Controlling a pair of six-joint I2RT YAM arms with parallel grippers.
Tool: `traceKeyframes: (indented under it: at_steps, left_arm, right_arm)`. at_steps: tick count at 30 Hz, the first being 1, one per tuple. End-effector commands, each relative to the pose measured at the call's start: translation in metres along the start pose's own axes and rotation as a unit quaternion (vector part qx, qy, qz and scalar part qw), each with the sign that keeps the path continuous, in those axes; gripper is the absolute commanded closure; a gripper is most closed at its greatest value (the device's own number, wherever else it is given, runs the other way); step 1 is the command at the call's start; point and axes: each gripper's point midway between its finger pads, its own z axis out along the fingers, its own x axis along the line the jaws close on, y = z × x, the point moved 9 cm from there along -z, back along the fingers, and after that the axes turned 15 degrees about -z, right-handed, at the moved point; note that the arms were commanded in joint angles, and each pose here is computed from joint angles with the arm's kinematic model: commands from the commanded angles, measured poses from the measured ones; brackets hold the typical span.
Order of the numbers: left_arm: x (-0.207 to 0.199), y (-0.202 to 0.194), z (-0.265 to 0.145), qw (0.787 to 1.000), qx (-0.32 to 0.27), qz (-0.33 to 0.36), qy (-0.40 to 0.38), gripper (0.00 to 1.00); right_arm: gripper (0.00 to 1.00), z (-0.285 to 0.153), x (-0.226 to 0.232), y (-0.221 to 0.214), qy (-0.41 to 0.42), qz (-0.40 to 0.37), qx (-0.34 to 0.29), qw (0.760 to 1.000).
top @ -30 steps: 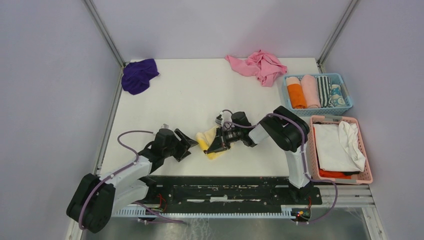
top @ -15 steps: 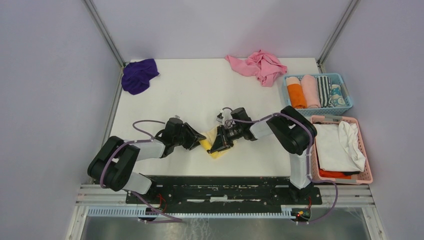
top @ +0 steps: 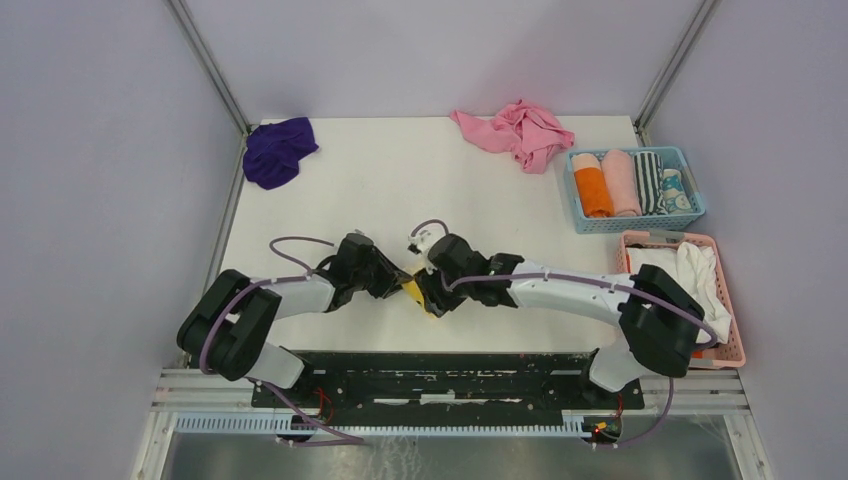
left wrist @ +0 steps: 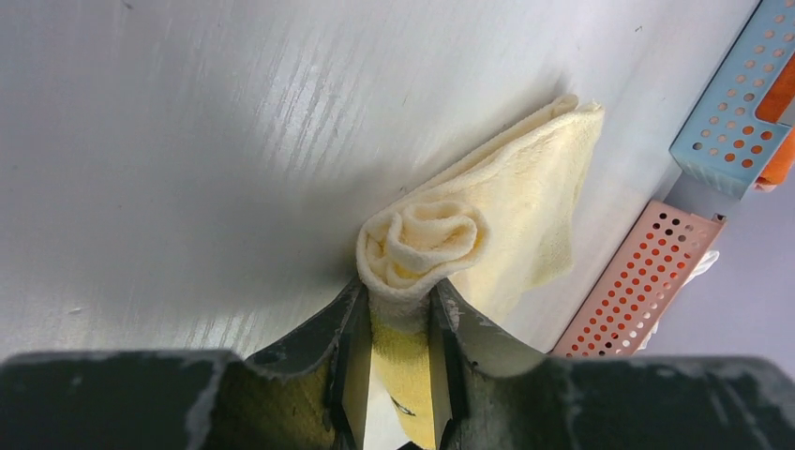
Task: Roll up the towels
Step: Roll the towel at the center of the board.
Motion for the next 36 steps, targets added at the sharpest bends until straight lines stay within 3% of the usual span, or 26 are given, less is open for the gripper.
traceKeyframes:
  at_steps: [1,7,19,26,36]
  left_arm:
    - [0.030,0.002,-0.001,0.995,-0.028,0.011,0.094,0.68]
    - [0.031,0.001,-0.003,0.995,-0.031,0.006,0.093,0.68]
    - [0.039,-0.001,-0.006,0.995,-0.032,0.000,0.099,0.68]
    - [0.050,-0.003,-0.009,0.994,-0.030,0.001,0.108,0.69]
    - [0.050,-0.002,-0.003,0.992,-0.021,0.017,0.124,0.70]
  right_arm:
    - [0.48,-0.020,0.010,0.010,-0.166,-0.130,-0.024,0.977]
    - [0.49,0.001,0.052,0.017,-0.223,-0.241,-0.027,0.944]
    - [0.52,0.055,0.054,-0.009,-0.310,-0.302,0.084,0.898]
    - [0.51,0.062,0.047,-0.019,-0.322,-0.312,0.109,0.887]
    - [0.49,0.044,0.048,-0.004,-0.296,-0.332,0.063,0.893]
